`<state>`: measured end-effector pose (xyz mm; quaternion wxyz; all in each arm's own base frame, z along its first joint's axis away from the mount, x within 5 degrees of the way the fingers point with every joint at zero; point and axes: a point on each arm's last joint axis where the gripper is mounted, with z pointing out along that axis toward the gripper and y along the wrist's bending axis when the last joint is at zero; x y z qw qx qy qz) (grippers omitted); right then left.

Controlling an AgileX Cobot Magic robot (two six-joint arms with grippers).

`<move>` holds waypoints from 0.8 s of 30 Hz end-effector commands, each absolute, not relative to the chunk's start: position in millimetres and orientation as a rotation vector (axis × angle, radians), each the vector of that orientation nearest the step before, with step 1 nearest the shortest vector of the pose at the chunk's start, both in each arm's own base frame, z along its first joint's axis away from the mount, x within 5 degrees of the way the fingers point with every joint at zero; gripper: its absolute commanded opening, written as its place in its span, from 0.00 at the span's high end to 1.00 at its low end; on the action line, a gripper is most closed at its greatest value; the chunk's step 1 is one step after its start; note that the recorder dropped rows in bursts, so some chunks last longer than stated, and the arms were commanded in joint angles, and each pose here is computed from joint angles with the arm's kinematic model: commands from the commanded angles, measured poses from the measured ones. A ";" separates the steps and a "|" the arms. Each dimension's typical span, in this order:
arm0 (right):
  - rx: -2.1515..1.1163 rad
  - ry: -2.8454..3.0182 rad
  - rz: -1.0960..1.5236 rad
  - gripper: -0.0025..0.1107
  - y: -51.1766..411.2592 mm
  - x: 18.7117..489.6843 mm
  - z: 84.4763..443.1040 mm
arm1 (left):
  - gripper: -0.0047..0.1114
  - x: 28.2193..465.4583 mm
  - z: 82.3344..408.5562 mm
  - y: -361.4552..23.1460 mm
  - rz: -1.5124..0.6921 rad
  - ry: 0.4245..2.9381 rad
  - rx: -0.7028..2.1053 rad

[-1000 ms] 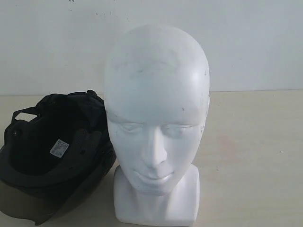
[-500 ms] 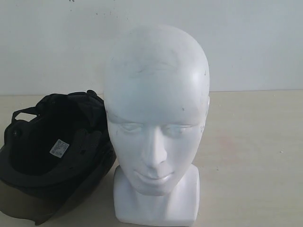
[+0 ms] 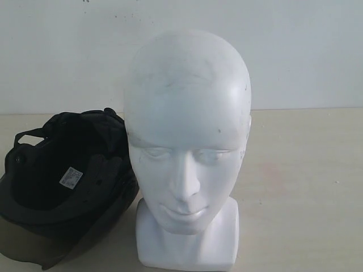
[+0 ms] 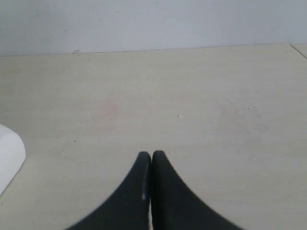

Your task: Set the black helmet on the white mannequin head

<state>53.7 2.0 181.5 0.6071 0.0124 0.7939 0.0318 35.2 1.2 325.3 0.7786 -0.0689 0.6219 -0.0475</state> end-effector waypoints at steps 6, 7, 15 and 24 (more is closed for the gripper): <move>0.028 1.818 0.064 0.98 1.5 53.7 183.1 | 0.92 38.4 322.7 1.0 -0.117 1.392 -0.161; 0.028 1.818 0.064 0.98 1.5 53.7 183.1 | 0.92 38.4 322.7 1.0 -0.117 1.392 -0.161; 0.028 1.818 0.064 0.98 1.5 53.7 183.1 | 0.92 38.4 323.2 1.1 -0.110 1.386 -0.157; 0.028 1.818 0.064 0.98 1.5 53.7 183.1 | 0.92 38.4 323.4 0.5 -0.139 1.383 -0.172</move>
